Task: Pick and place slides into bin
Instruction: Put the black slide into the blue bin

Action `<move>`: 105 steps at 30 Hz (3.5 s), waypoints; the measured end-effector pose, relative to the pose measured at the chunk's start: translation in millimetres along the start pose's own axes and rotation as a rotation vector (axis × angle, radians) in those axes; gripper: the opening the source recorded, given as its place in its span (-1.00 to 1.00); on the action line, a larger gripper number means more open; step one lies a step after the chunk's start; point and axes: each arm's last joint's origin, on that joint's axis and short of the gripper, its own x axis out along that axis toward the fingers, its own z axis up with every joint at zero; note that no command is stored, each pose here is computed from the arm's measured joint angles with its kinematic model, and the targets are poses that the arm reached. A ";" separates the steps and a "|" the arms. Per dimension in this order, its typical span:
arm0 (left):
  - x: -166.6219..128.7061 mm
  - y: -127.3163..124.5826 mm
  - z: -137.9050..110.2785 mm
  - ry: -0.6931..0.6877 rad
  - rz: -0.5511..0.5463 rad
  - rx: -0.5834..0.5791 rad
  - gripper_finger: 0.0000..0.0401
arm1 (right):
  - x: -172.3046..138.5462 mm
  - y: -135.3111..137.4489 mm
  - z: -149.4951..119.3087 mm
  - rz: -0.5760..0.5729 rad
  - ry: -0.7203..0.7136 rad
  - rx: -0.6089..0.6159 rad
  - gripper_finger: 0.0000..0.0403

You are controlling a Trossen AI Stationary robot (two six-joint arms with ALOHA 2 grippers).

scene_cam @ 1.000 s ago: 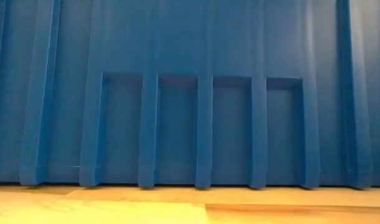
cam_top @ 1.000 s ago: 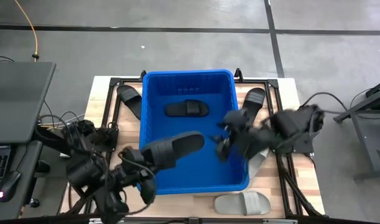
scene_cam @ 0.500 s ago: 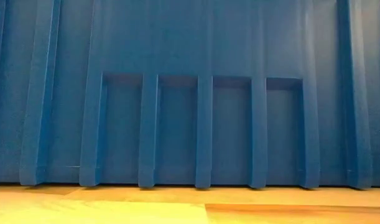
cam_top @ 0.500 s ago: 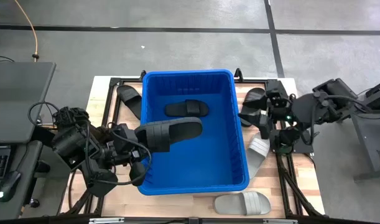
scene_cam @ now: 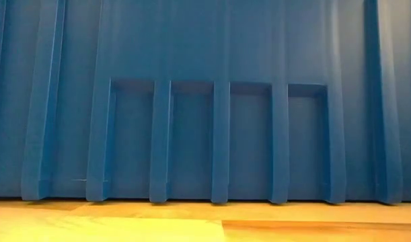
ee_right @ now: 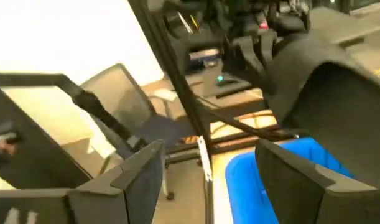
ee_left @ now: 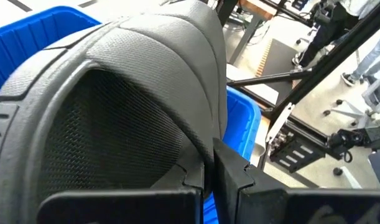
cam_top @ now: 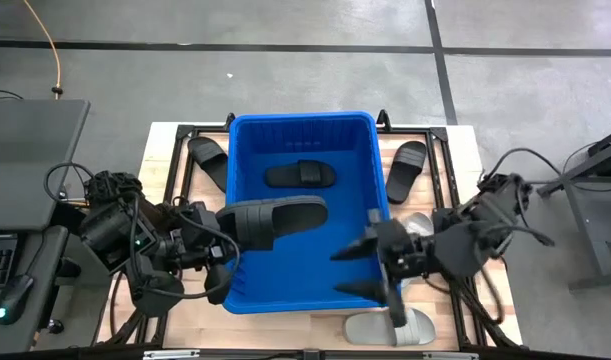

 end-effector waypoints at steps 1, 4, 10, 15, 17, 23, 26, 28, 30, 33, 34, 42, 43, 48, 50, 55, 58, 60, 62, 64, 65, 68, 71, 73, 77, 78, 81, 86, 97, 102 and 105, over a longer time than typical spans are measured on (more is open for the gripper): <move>-0.1 0.1 0.1 0.001 -0.001 0.000 -1.00 | 2.8 0.4 -4.1 -0.036 0.001 -0.008 0.20; 0.0 0.2 -0.2 0.006 -0.001 0.002 -1.00 | 9.6 -2.9 -26.0 -0.146 -0.008 -0.018 0.19; -0.2 -0.5 0.1 0.006 -0.008 -0.021 -1.00 | -6.5 -37.4 -80.8 0.145 -0.255 0.094 0.19; -0.1 -0.1 1.0 -0.020 0.003 -0.058 -1.00 | -59.9 -93.0 -102.3 0.348 -0.466 0.244 0.19; 0.2 0.3 1.5 -0.030 0.010 -0.058 -1.00 | -73.9 -109.7 -114.3 0.325 -0.530 0.300 0.19; 4.2 -2.1 1.8 -0.193 0.082 -0.110 -1.00 | -118.5 -144.8 -129.2 0.267 -0.707 0.301 0.18; 13.3 -2.0 4.6 -0.270 0.134 -0.141 -1.00 | -129.1 -154.5 -133.3 0.221 -0.743 0.319 0.19; 23.6 -1.2 4.2 -0.296 0.168 -0.180 -1.00 | -133.4 -156.2 -132.6 0.217 -0.754 0.304 0.20; 37.9 1.2 2.6 -0.308 0.209 -0.211 -1.00 | -135.4 -156.9 -131.9 0.208 -0.757 0.292 0.19; 61.1 3.7 -5.0 -0.339 0.256 -0.303 -1.00 | -135.2 -156.7 -131.3 0.215 -0.756 0.313 0.18; 68.8 3.3 -8.3 -0.347 0.263 -0.334 -1.00 | -133.8 -156.5 -132.7 0.215 -0.739 0.320 0.18; 115.9 -8.7 -25.6 -0.548 0.225 -0.590 -1.00 | -119.7 -160.8 -147.1 0.059 -0.621 0.476 0.16; 117.8 -10.4 -26.1 -0.570 0.216 -0.613 -1.00 | -117.2 -160.8 -149.1 0.053 -0.606 0.499 0.16; 125.9 -14.8 -19.6 -0.647 0.186 -0.721 -1.00 | -99.2 -156.7 -160.8 0.053 -0.525 0.615 0.15; 127.3 -15.8 -13.8 -0.682 0.178 -0.760 -1.00 | -88.0 -153.9 -167.2 0.038 -0.494 0.629 0.15; 143.3 -12.4 0.3 -0.712 0.180 -0.831 -0.99 | -57.8 -148.0 -183.6 -0.016 -0.472 0.729 0.15; 153.3 -9.2 7.1 -0.672 0.177 -0.821 -0.99 | -41.6 -144.9 -189.8 -0.006 -0.486 0.775 0.15; 162.6 -9.7 12.5 -0.656 0.161 -0.835 -0.99 | -33.4 -142.0 -190.2 0.018 -0.513 0.807 0.15; 169.5 -11.8 12.8 -0.638 0.153 -0.808 -0.99 | -24.6 -136.0 -186.3 0.027 -0.514 0.787 0.15; 180.7 -13.5 15.9 -0.626 0.138 -0.795 -0.99 | -16.5 -129.0 -178.9 0.015 -0.518 0.741 0.15; 183.5 -14.0 17.9 -0.619 0.128 -0.789 -0.99 | -12.4 -125.8 -174.6 0.008 -0.522 0.721 0.15; 187.2 -13.2 23.5 -0.605 0.101 -0.786 -0.99 | 2.1 -118.8 -162.0 -0.013 -0.541 0.681 0.15; 194.2 -12.2 25.4 -0.613 0.113 -0.762 -0.99 | 14.0 -113.3 -151.7 -0.038 -0.539 0.653 0.15; 198.1 -11.1 26.8 -0.603 0.103 -0.759 -0.99 | 21.9 -111.4 -150.8 -0.074 -0.502 0.642 0.15; 196.3 -12.9 31.9 -0.601 0.075 -0.731 -0.99 | 32.8 -110.8 -154.2 -0.104 -0.414 0.697 0.15; 195.9 -13.4 31.7 -0.601 0.077 -0.723 -0.99 | 33.6 -110.7 -153.7 -0.105 -0.406 0.707 0.15; 194.5 -17.1 31.7 -0.574 0.025 -0.729 -0.99 | 34.3 -110.9 -154.4 -0.116 -0.399 0.704 0.15; 192.5 -22.9 35.0 -0.529 -0.076 -0.702 -0.99 | 34.0 -110.6 -153.7 -0.117 -0.402 0.676 0.15; 189.2 -27.9 29.2 -0.492 -0.098 -0.678 -0.99 | 29.2 -104.7 -154.6 -0.126 -0.407 0.622 0.15; 187.0 -32.2 25.7 -0.444 -0.150 -0.683 -0.99 | 22.8 -105.7 -148.6 -0.137 -0.432 0.611 0.15; 183.8 -36.3 23.2 -0.429 -0.178 -0.685 -0.99 | 20.1 -105.6 -146.3 -0.137 -0.439 0.604 0.15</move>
